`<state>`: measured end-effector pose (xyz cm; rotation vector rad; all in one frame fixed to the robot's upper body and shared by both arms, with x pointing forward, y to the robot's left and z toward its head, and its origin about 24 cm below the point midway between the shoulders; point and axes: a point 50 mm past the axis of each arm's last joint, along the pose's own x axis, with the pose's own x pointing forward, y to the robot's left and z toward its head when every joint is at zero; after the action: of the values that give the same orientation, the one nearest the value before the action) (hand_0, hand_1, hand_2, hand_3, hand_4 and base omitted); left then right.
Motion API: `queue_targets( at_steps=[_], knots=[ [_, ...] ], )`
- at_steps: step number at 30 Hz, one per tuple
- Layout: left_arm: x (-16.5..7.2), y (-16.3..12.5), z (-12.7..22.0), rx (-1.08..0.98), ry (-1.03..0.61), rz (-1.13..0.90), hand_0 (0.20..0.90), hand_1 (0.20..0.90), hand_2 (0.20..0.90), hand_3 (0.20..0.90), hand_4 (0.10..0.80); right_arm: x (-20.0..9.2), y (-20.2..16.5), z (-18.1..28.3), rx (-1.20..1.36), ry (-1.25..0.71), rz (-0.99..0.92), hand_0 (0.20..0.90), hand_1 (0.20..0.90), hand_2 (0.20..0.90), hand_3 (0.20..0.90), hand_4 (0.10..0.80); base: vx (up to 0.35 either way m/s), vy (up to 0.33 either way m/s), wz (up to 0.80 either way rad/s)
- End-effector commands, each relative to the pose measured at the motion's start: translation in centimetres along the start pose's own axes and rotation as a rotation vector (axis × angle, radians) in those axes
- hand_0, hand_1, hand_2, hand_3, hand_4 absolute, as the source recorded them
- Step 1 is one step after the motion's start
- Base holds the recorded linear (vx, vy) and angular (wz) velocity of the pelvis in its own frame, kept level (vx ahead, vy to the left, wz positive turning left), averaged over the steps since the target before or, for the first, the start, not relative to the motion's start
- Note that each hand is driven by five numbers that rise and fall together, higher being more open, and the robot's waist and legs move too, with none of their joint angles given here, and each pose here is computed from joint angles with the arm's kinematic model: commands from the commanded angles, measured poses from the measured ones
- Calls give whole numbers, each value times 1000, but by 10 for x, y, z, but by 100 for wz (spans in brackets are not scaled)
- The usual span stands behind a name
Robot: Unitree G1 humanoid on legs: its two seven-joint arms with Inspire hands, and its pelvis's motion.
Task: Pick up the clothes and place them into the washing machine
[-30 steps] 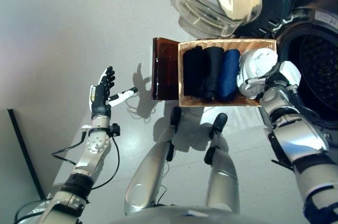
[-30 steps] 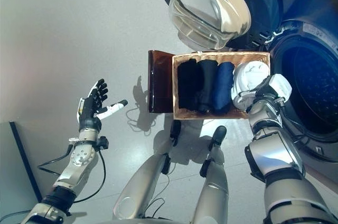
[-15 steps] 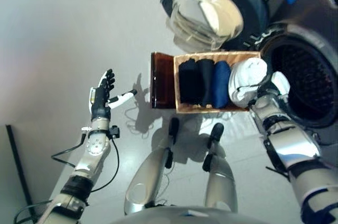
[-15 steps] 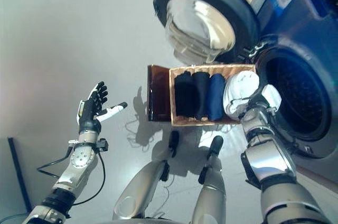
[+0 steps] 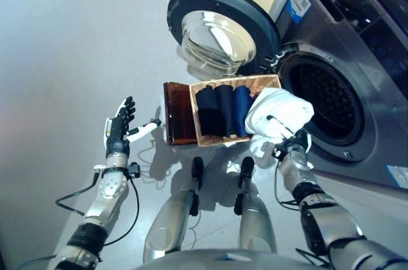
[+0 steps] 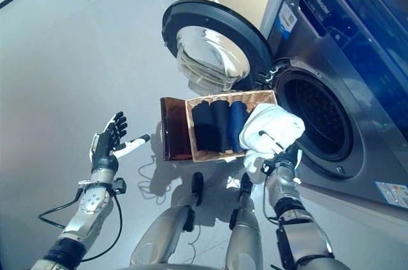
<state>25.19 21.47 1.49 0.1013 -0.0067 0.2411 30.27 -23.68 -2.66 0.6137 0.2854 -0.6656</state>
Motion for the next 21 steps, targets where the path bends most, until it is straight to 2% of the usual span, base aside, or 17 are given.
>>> queue_targets(
  at_steps=[1,2,5,6,12,16,21],
  knots=[
    [13,9,34,-74,-181,92,900,900,900,900,800,-5,35,63,476,-300,185,200,200,200,200,300,-170,-52,-1],
    [13,6,34,-90,-180,83,900,900,900,900,800,-5,43,68,572,-304,209,200,200,200,200,300,-153,-48,5],
    [10,5,29,-109,-158,74,900,900,900,900,800,-4,55,79,638,-321,227,200,200,200,200,300,-40,-25,14],
    [8,6,25,-123,-135,71,900,900,900,900,800,-5,72,93,700,-340,257,200,200,200,200,300,13,-22,12],
    [9,3,30,-108,-154,39,900,900,900,900,800,-14,109,153,837,-460,347,200,200,200,200,300,-19,4,3],
    [8,4,29,-88,-155,38,900,900,900,900,800,-17,113,186,886,-534,346,200,200,200,200,300,20,3,3],
    [7,6,29,-86,-154,55,900,900,900,900,800,-21,102,230,931,-644,297,200,200,200,200,300,40,-8,7]
  ],
)
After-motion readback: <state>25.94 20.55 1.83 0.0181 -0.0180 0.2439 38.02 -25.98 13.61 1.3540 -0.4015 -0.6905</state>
